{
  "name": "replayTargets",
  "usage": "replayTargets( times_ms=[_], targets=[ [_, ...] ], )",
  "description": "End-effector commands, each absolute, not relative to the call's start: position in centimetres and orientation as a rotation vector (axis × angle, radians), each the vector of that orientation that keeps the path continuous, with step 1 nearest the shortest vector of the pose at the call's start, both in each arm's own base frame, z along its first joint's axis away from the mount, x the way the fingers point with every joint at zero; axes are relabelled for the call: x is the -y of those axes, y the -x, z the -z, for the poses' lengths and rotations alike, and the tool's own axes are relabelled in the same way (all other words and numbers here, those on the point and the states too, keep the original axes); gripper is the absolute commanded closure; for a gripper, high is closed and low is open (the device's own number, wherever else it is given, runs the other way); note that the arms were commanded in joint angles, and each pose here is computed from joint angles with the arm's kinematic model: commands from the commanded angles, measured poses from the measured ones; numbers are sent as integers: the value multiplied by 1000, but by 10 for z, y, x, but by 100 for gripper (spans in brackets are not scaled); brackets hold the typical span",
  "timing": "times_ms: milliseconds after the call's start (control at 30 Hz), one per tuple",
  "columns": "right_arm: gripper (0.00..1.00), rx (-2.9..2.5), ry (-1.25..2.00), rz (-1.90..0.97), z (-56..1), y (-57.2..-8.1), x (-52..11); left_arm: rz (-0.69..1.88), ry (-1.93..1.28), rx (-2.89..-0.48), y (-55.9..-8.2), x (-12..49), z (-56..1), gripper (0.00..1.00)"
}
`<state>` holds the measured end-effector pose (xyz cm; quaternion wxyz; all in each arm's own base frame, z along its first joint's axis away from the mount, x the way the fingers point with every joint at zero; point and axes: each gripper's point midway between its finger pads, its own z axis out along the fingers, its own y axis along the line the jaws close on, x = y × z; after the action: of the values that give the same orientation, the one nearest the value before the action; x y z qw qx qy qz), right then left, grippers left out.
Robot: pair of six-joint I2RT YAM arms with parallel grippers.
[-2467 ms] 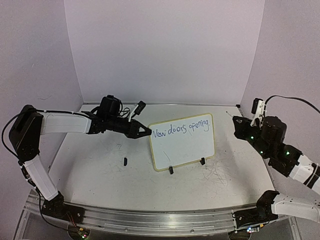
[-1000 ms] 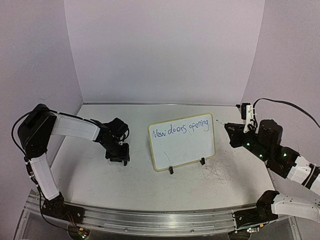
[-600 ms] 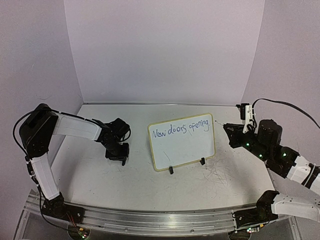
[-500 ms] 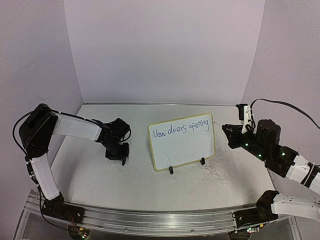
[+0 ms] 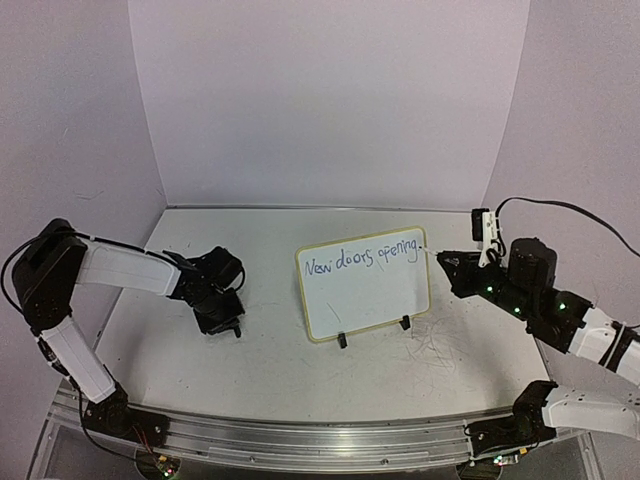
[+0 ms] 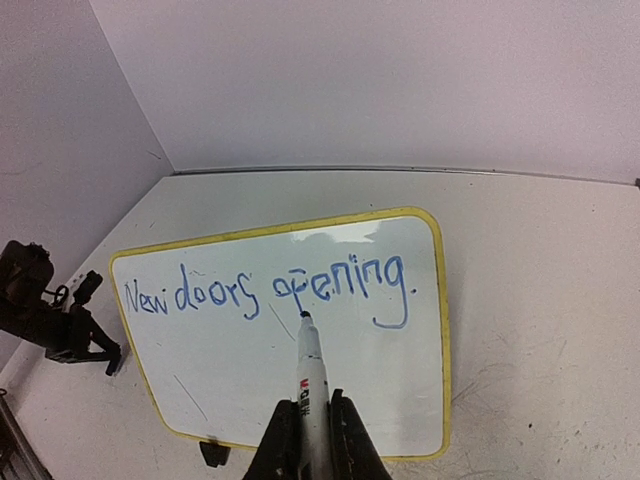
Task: Write a sentence on the whiteboard
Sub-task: Pick up the pen cap from the center of the board.
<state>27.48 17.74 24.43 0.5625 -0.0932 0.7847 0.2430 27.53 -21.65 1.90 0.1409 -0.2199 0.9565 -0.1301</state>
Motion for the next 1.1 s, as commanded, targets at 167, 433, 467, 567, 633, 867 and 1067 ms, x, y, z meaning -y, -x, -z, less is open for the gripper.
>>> replayTargets(
  times_ms=[167, 433, 467, 567, 633, 867, 1067],
  targets=[
    [100, -1785, 189, -683, -258, -275, -187, 612, 1650, -2530, -243, 220, -27, 99],
    [100, -1784, 183, -664, -255, -274, -183, 599, 1501, -2459, -255, 218, -54, 41],
    [100, -1785, 182, -660, -254, -274, -182, 592, 1429, -2445, -258, 211, -60, 36],
    [100, -1790, 181, -649, -250, -274, -181, 494, 1014, -2464, -268, 194, -79, 29],
    [100, -1793, 186, -647, -249, -275, -182, 420, 738, -2466, -270, 184, -90, 26],
    [100, -1795, 212, -618, -246, -276, -182, 392, -403, -2432, -254, 216, -118, 24],
    [100, -1762, 205, -626, -255, -271, -178, 515, -1019, -1967, -235, 265, -187, 16]
  ],
)
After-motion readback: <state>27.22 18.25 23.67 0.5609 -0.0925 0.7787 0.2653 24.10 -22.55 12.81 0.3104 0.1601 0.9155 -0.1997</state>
